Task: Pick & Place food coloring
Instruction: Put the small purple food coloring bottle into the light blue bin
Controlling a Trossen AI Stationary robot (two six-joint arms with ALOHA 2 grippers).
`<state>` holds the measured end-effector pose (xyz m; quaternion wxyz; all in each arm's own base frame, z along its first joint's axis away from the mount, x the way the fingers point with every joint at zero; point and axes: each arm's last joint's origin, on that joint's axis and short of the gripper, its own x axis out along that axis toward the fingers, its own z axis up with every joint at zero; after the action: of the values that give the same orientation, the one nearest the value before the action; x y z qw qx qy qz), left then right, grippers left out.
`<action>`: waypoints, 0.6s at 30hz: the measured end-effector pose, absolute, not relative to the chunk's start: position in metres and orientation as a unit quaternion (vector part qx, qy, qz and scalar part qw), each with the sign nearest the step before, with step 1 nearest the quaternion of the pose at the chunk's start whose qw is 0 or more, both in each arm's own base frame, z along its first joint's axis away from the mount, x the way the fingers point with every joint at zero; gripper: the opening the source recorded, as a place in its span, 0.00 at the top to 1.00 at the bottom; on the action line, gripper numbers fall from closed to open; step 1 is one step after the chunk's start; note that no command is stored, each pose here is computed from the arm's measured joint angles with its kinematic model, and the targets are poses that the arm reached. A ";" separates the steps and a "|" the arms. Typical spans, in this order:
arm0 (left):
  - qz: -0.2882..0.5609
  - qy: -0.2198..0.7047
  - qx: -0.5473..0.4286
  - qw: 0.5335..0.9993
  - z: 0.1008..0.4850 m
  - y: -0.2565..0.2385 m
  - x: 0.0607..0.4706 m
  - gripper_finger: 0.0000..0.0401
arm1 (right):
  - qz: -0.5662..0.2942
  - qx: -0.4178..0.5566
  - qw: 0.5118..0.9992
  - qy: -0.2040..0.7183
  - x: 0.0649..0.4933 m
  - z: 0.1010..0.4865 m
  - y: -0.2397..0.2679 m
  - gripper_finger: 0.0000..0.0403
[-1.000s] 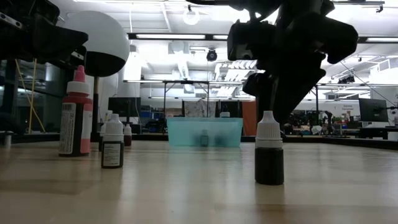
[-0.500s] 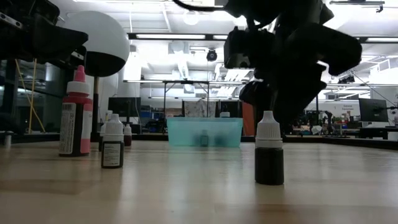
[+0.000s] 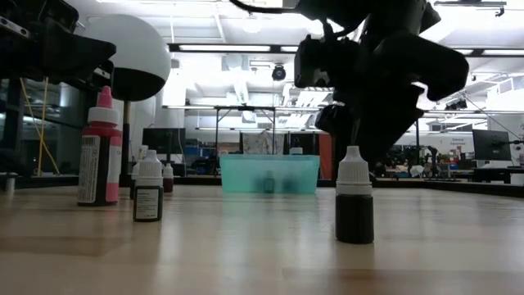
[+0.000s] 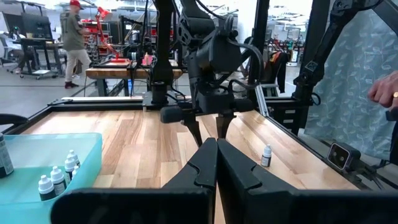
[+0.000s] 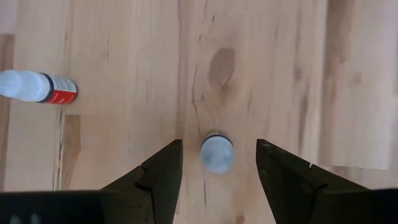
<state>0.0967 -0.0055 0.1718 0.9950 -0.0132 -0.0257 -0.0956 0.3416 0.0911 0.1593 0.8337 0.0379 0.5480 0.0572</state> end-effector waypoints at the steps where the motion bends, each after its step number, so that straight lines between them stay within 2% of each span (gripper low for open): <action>1: -0.096 -0.026 -0.013 0.995 0.172 -0.006 0.097 1.00 | 0.056 0.037 0.835 0.546 0.341 0.161 0.091 0.52; 14: -0.096 -0.026 -0.013 0.995 0.172 -0.006 0.097 1.00 | 0.056 0.036 0.831 0.553 0.339 0.162 0.091 0.53; 18: -0.096 -0.026 -0.013 0.995 0.172 -0.006 0.097 1.00 | 0.057 0.036 0.830 0.553 0.339 0.162 0.091 0.57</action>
<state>0.0967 -0.0055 0.1718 0.9950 -0.0132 -0.0257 -0.0957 0.3392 0.0912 0.1622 0.8303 0.0360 0.5532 0.0567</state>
